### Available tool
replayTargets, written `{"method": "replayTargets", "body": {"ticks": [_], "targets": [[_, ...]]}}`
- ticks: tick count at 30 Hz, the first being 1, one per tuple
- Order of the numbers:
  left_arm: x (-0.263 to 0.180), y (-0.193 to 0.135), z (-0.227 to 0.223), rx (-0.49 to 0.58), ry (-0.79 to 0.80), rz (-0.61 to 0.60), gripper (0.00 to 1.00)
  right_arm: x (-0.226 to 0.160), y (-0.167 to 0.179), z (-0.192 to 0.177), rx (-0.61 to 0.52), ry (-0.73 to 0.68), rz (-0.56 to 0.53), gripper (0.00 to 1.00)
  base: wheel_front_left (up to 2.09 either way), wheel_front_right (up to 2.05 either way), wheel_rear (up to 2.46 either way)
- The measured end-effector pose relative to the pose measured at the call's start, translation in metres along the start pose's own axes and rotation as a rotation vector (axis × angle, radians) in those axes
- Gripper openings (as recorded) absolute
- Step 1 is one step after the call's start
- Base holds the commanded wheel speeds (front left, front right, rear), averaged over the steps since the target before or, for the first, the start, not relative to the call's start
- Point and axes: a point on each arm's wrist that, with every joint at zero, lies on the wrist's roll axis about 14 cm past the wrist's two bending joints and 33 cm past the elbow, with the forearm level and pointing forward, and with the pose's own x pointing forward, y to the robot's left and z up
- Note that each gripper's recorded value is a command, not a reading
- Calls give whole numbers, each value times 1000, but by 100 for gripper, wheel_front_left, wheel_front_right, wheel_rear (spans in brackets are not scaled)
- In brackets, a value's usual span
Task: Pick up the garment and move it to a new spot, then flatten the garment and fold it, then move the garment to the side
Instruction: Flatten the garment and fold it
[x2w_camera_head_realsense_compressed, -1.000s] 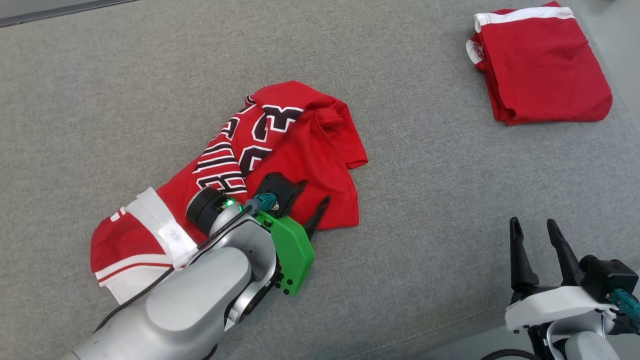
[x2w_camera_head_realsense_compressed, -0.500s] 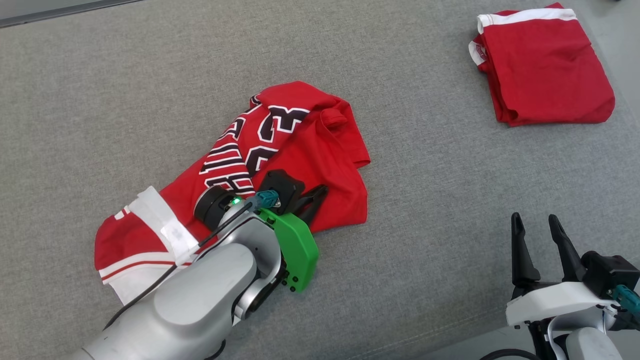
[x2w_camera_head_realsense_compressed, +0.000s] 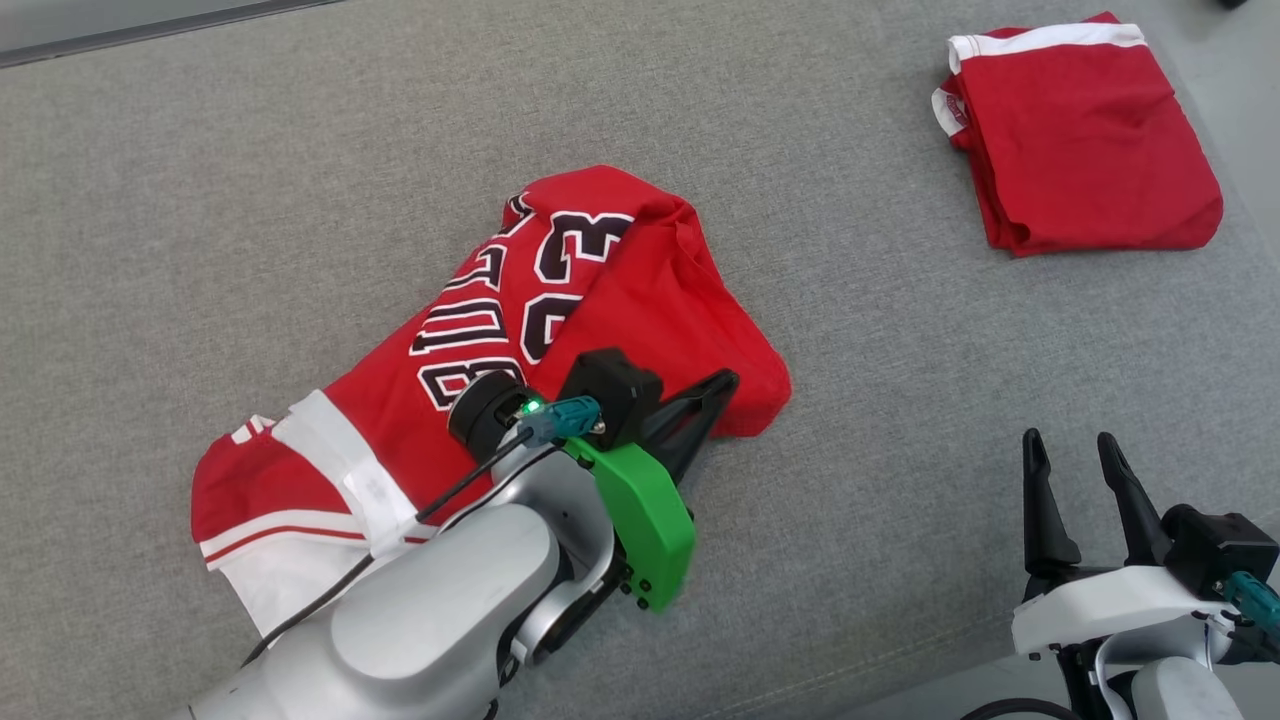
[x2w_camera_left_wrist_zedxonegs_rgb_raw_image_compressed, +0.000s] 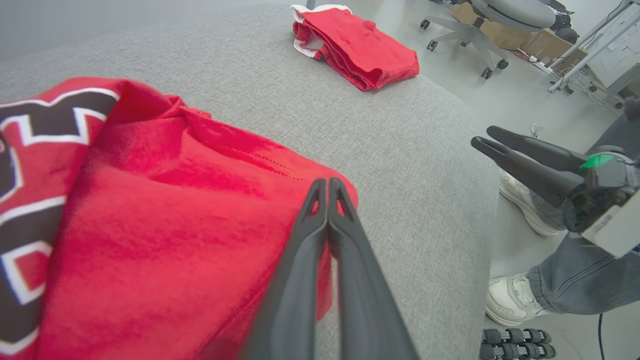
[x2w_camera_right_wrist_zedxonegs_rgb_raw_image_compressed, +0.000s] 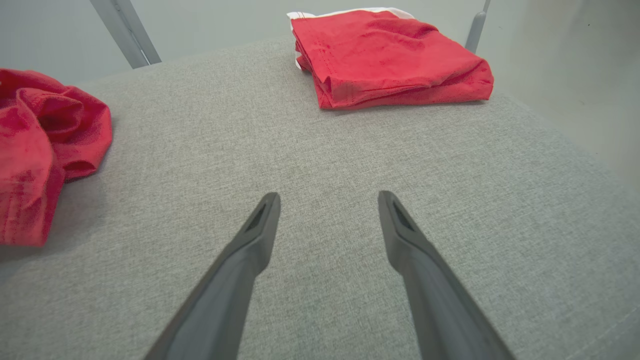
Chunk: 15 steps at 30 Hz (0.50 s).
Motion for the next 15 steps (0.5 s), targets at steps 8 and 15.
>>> {"method": "replayTargets", "body": {"ticks": [8,15], "targets": [[-4,-28,-9,-4,21,-73,0,-1,-3,-1,0,4,-10,100,0,0,0],[-15,-50,-55,-89,129,-124,0,-1,-5,-3,-1,12,-18,100,0,0,0]]}}
